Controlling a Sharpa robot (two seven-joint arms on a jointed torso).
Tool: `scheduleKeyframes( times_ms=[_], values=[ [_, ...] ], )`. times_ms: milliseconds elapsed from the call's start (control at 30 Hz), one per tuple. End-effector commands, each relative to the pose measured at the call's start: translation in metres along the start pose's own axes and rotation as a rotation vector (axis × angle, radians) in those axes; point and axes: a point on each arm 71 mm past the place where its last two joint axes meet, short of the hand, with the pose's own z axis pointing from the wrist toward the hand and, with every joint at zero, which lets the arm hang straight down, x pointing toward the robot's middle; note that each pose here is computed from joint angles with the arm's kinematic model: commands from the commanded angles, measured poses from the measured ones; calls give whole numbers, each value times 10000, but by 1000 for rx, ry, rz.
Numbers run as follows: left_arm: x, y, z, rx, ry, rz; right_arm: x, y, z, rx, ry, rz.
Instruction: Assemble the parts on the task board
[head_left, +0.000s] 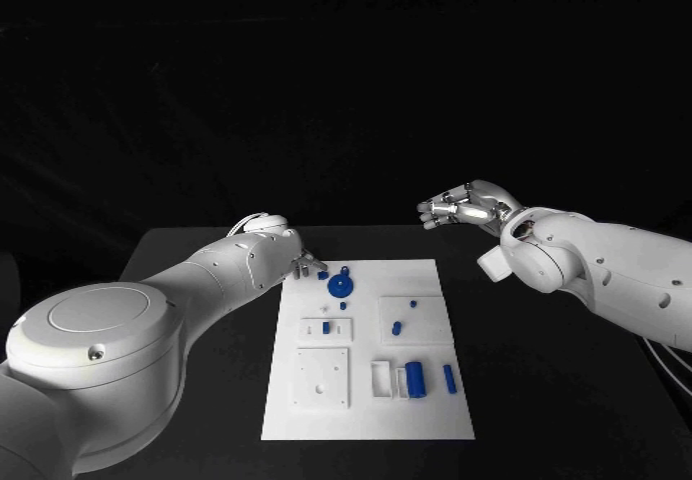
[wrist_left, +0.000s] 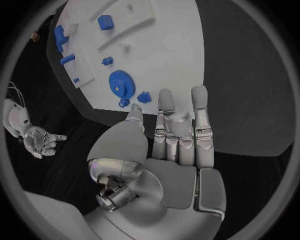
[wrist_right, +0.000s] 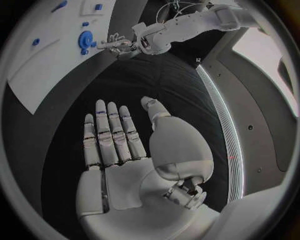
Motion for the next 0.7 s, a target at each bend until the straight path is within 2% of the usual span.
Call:
scheduleKeyframes(
  times_ms=[33,700],
  values=[
    [7,-20,1,-2,-7,-1,14,26,8,-10,5,-5],
    [27,-61,5,-5,-23,-13,36,96,36,-21,8,-7]
  ],
)
